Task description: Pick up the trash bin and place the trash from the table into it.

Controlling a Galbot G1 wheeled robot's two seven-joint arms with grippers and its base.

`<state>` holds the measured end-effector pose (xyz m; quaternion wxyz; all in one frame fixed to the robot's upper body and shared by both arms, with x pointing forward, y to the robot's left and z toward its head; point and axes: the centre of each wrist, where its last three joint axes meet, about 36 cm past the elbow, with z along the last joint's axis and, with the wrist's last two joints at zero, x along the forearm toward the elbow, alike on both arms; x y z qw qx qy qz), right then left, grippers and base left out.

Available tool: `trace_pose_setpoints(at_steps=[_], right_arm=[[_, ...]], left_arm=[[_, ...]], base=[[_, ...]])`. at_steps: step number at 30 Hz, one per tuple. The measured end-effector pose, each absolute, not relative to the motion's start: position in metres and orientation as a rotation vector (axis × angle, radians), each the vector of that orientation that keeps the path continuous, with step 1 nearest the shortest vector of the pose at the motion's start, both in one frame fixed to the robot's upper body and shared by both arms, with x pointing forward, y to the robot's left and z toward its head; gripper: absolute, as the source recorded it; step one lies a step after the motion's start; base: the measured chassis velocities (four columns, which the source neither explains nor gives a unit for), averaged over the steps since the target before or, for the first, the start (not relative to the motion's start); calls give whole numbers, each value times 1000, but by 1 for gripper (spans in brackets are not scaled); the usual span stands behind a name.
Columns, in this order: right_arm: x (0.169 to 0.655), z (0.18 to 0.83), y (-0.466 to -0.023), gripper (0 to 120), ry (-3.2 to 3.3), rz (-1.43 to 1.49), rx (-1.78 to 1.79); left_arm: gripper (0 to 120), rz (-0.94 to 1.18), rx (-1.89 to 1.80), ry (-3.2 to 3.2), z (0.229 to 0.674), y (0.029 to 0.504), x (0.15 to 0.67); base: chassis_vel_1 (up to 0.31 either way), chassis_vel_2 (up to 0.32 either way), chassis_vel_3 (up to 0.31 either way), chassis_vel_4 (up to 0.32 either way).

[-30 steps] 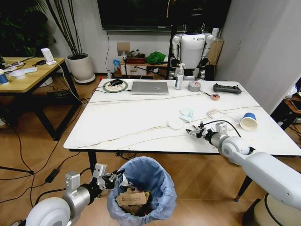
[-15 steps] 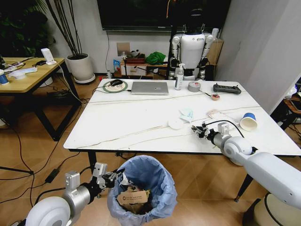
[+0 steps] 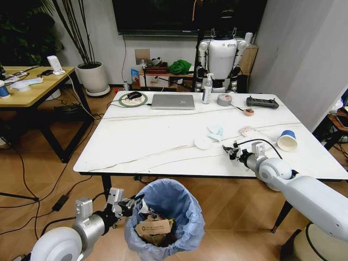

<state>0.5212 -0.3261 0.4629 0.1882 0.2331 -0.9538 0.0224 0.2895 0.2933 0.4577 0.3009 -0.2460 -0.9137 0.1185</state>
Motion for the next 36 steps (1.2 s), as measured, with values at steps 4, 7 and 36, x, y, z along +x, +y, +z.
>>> trace_pose_setpoints(at_steps=[4, 7, 36], right_arm=[[485, 502, -310, 0, -2682, 88, 1059], [470, 508, -304, 0, -2643, 87, 1226], [414, 479, -260, 14, -2250, 415, 2021]], left_arm=[[0, 316, -656, -2425, 457, 292, 289], [0, 315, -657, -2423, 457, 292, 289], [0, 336, -666, -2439, 465, 286, 288]], base=[[0, 0, 0, 0], [0, 0, 0, 0], [0, 0, 0, 0]])
